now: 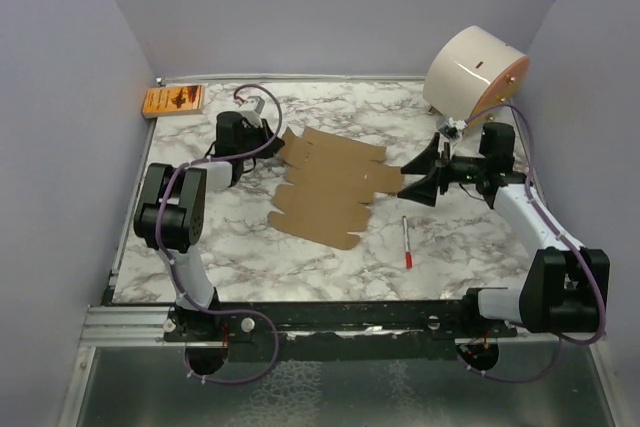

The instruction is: Fold the paper box

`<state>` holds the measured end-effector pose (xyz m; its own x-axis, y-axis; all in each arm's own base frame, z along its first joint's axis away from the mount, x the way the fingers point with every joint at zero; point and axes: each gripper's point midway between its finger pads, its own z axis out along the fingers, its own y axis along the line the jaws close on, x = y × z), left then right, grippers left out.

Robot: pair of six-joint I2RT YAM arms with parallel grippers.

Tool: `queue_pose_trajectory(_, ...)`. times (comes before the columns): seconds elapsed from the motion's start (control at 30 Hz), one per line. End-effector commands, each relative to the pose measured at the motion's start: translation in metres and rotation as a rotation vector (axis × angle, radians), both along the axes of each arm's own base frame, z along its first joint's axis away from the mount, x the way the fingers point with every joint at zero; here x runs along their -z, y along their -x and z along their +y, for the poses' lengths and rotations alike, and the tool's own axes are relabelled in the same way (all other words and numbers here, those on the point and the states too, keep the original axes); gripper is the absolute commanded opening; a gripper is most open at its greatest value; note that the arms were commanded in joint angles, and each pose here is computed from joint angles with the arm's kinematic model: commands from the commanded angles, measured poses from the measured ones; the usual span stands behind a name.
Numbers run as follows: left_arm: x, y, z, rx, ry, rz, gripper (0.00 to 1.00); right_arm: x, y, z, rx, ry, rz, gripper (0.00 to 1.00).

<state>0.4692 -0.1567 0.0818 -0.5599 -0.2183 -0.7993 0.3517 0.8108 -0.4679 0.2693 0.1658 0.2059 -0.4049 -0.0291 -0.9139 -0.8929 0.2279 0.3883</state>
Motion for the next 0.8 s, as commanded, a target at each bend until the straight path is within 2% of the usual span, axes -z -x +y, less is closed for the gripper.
queue_pose_trajectory(0.0, -0.080, 0.002, -0.008, 0.167, -0.088, -0.322, 0.00, -0.026, -0.004, -0.001, -0.064, 0.003, -0.181, 0.98)
queue_pose_trajectory(0.1, -0.116, 0.011, -0.011, 0.228, -0.132, -0.430, 0.00, -0.051, -0.007, 0.000, -0.095, -0.006, -0.358, 0.99)
queue_pose_trajectory(0.2, -0.138, 0.022, -0.016, 0.284, -0.165, -0.493, 0.00, -0.075, -0.004, 0.004, -0.196, -0.049, -0.544, 0.99)
queue_pose_trajectory(0.37, -0.170, 0.046, -0.033, 0.397, -0.210, -0.595, 0.00, -0.106, -0.013, 0.013, -0.281, -0.114, -0.732, 0.99)
queue_pose_trajectory(0.5, -0.195, 0.070, -0.051, 0.491, -0.240, -0.681, 0.00, -0.118, -0.029, 0.033, -0.308, -0.066, -0.776, 0.99)
queue_pose_trajectory(0.77, -0.236, 0.108, -0.083, 0.606, -0.227, -0.796, 0.00, -0.146, -0.055, 0.079, -0.345, 0.049, -0.760, 0.88)
